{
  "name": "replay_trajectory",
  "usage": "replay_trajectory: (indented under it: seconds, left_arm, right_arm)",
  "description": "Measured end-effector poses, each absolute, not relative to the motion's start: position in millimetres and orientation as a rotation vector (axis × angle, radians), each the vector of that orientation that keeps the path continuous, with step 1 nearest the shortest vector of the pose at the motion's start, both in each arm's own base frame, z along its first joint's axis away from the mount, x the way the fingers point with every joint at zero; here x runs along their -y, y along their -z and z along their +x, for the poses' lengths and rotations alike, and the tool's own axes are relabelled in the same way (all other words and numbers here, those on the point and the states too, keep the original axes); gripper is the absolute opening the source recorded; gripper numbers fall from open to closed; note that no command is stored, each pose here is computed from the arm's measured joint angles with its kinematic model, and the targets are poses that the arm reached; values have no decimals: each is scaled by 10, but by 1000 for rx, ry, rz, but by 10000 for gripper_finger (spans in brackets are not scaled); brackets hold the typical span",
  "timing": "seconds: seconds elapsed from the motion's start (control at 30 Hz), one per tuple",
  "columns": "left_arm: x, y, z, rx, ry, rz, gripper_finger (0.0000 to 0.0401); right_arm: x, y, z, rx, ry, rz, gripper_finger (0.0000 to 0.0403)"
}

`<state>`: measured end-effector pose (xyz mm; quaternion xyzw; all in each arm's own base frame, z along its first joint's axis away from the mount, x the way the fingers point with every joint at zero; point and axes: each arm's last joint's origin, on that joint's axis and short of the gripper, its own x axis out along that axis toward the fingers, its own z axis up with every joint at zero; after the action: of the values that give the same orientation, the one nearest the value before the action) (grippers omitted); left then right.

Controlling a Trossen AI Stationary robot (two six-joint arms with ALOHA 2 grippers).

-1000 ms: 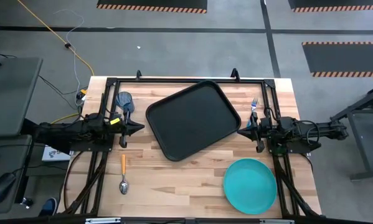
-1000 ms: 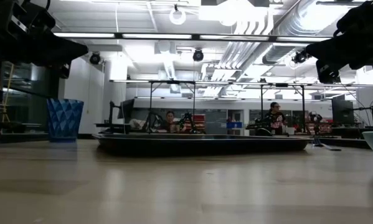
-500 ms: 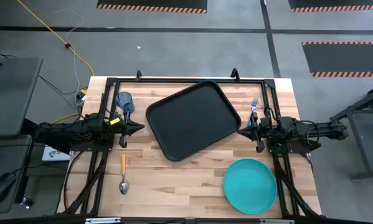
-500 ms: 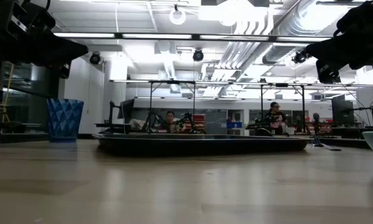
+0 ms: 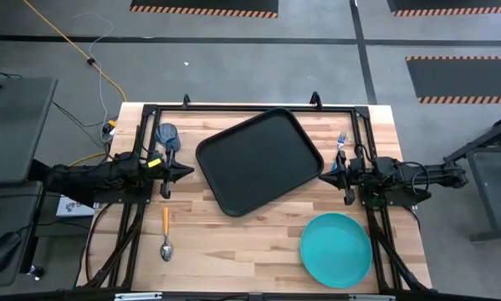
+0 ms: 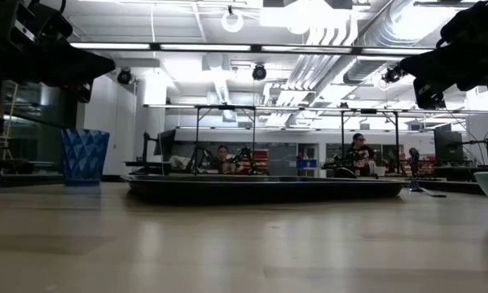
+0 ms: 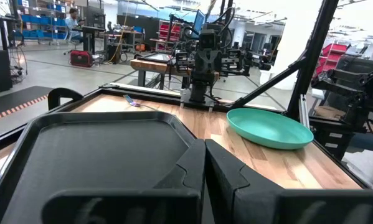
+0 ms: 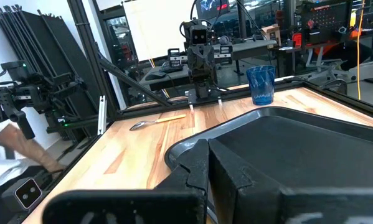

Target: Pick and place plate/cup/fork/spoon on tray

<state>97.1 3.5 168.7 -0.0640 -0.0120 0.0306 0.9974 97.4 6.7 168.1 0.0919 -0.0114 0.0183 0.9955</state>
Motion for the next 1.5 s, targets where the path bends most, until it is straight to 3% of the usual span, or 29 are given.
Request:
replay_trajectory:
  seconds: [0.97,1.2,1.5]
  left_arm:
    - [-36,-1687,971,24,-62,-128,0]
    - [-36,-1687,971,24,-61,-128,0]
    - [-36,-1686,971,24,-62,-128,0]
  right_arm:
    - [-67,-1681,974,23,-37,183,0]
    - [-65,-1682,974,27,-26,-17,0]
    - [-65,-1682,974,26,-25,37,0]
